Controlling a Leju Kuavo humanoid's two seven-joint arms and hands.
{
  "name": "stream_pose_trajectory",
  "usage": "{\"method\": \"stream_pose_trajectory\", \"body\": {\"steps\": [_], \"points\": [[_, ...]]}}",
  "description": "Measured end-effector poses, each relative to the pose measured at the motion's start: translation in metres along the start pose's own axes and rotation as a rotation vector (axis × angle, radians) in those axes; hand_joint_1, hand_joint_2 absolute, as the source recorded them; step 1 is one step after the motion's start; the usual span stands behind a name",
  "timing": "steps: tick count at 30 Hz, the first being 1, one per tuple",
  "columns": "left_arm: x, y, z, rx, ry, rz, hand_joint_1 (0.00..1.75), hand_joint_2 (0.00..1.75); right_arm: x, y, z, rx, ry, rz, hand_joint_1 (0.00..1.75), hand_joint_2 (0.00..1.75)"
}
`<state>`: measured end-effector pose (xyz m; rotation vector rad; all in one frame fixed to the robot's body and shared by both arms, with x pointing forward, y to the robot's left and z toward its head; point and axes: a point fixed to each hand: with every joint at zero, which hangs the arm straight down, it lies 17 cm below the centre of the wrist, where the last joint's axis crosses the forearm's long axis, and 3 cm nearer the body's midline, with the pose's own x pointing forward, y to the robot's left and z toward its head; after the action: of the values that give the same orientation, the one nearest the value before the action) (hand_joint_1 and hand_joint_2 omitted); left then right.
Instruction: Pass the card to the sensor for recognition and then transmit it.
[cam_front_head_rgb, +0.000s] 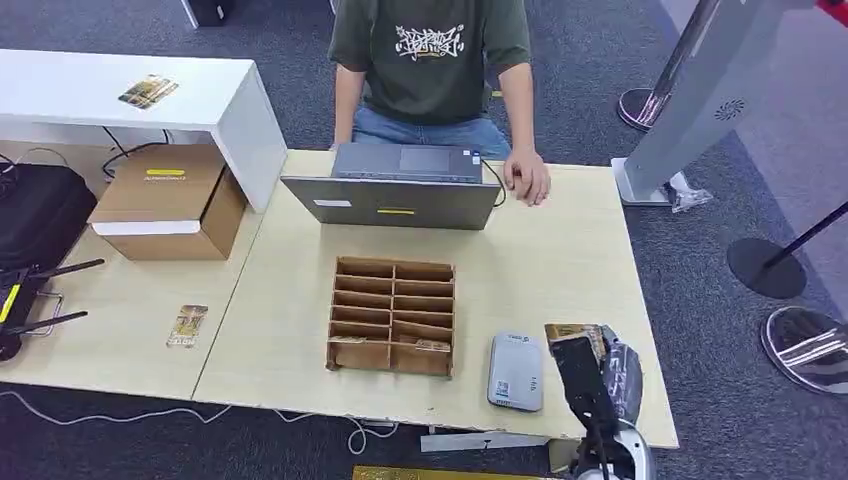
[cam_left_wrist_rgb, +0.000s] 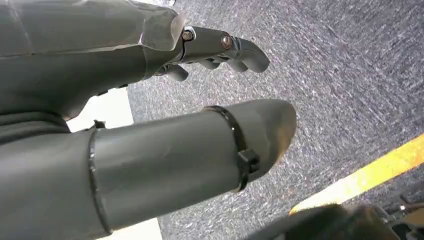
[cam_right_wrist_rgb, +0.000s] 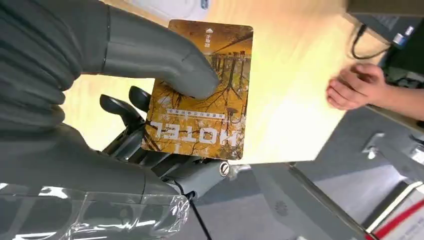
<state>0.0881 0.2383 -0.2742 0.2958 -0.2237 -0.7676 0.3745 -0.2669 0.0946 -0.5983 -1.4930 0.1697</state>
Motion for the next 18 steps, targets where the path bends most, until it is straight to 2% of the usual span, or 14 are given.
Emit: {"method": "stream_pose_trajectory", "body": {"steps": [7, 18], "points": [[0.001, -0.001, 0.001, -0.002, 0.004, -0.006, 0.00, 0.00, -0.001, 0.024, 0.013, 0.067, 0.034, -0.016, 1.75, 1.75], [0.001, -0.003, 0.001, -0.009, 0.001, -0.018, 0.00, 0.00, 0.003, 0.053, 0.014, 0.125, 0.055, -0.081, 1.75, 1.75]]}}
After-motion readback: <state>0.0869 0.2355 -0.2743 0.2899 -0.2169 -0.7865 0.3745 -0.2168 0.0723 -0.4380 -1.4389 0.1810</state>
